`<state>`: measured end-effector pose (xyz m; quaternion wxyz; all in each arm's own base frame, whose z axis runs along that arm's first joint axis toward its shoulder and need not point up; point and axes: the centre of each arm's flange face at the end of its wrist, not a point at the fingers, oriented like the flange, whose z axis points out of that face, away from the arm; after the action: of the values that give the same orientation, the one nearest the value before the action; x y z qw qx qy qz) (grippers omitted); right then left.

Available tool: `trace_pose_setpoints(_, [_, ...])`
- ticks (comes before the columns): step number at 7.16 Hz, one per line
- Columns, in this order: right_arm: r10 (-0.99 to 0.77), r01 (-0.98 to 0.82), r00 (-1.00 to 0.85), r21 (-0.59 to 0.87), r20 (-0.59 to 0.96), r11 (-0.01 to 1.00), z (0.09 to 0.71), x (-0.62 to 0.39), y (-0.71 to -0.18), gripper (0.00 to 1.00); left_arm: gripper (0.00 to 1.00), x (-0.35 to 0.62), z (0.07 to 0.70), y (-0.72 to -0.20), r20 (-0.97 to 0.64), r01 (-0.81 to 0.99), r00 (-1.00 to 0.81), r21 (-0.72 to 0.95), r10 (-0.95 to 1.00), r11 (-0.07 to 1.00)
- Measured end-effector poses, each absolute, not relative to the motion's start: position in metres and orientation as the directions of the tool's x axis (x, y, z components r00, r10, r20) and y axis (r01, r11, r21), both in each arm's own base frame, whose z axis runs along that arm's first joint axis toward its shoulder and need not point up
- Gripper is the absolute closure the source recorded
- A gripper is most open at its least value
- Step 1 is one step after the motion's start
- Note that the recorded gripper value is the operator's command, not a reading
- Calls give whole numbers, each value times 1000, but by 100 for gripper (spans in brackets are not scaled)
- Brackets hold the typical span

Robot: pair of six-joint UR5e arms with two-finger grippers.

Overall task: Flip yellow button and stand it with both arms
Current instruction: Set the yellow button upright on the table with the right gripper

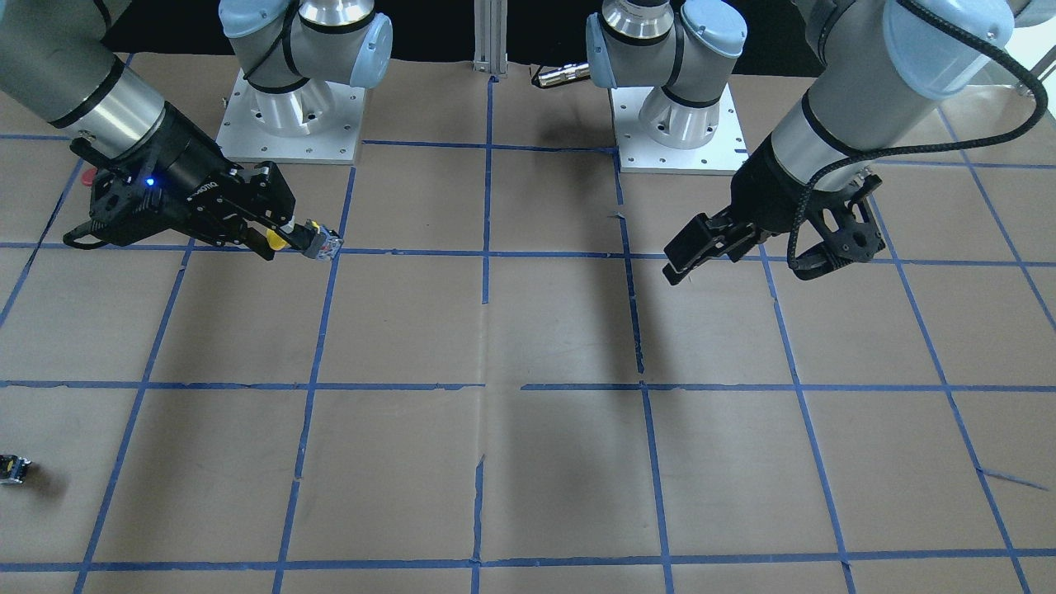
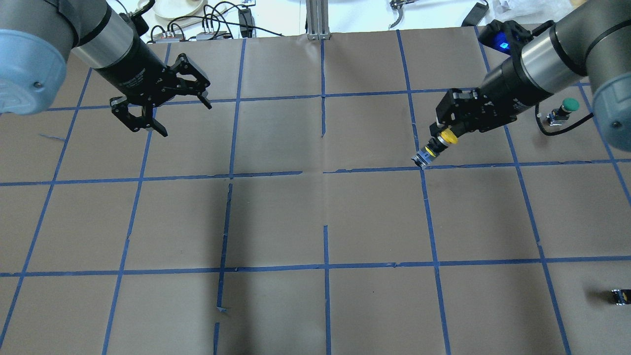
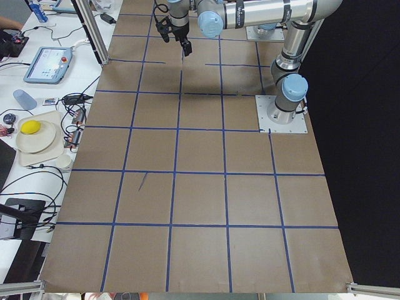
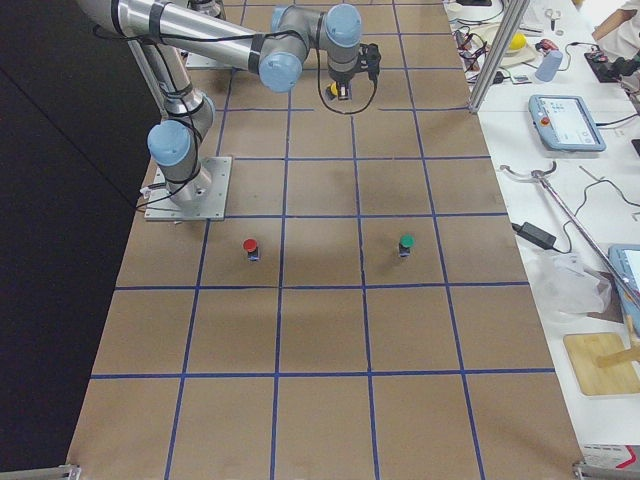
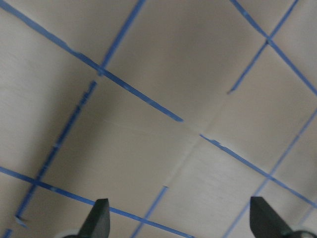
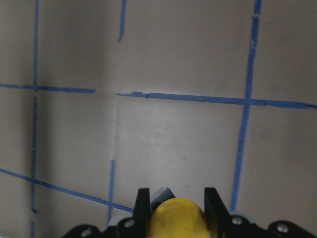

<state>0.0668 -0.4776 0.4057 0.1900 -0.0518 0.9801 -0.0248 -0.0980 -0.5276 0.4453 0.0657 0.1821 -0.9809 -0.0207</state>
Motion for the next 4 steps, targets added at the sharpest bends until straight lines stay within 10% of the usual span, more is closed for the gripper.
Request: trace_pose_setpoints(4, [-8,-9,-989,11,-151,1000,379,-62,-469,96,0,-98,485,-486,14,-17,-1000,-21,-17,1000])
